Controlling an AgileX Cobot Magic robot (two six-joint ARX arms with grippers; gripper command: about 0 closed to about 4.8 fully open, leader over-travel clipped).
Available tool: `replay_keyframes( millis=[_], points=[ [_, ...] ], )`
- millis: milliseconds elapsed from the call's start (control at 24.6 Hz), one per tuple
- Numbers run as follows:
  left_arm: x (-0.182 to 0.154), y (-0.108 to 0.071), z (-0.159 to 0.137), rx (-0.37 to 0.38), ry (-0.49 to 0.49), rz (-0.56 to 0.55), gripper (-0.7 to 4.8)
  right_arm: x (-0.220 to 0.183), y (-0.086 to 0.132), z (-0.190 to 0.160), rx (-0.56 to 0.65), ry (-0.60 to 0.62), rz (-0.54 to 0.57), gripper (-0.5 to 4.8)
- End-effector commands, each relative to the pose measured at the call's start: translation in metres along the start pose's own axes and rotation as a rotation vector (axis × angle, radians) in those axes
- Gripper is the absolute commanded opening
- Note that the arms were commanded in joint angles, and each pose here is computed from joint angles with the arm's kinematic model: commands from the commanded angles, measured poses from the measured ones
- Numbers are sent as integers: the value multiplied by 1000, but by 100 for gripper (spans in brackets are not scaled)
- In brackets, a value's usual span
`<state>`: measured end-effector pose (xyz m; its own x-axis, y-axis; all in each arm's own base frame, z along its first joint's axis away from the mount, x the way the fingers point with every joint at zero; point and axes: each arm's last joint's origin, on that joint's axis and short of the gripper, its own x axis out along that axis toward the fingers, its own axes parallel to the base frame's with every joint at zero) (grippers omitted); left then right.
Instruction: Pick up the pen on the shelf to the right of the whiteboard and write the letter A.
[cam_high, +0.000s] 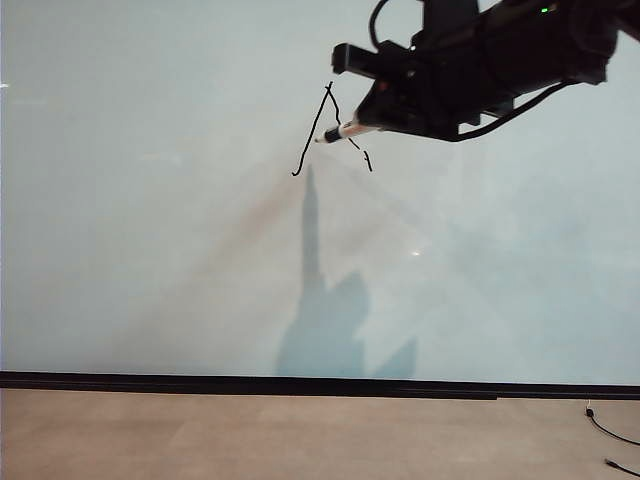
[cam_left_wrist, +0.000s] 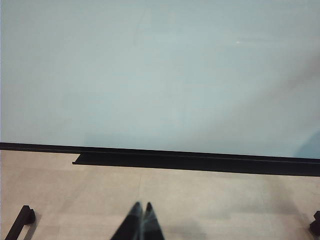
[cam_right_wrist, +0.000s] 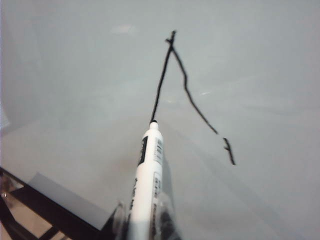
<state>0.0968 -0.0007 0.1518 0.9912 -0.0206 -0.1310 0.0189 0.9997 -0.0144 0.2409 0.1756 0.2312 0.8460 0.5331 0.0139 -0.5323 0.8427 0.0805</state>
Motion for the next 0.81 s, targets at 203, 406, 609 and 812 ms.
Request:
replay_keyframes(
  millis=[203, 406, 609, 812],
  points=[
    [0, 0, 2, 4, -9, -4, -4, 8, -2, 9, -35, -33, 20, -6],
    [0, 0, 2, 4, -9, -4, -4, 14, -2, 14, -45, -42, 17, -6],
    [0, 0, 2, 4, -9, -4, -4, 17, -3, 16, -46, -36, 11, -6],
    [0, 0, 2, 4, -9, -4, -4, 17, -4, 17, -48, -40, -39, -6]
  ],
)
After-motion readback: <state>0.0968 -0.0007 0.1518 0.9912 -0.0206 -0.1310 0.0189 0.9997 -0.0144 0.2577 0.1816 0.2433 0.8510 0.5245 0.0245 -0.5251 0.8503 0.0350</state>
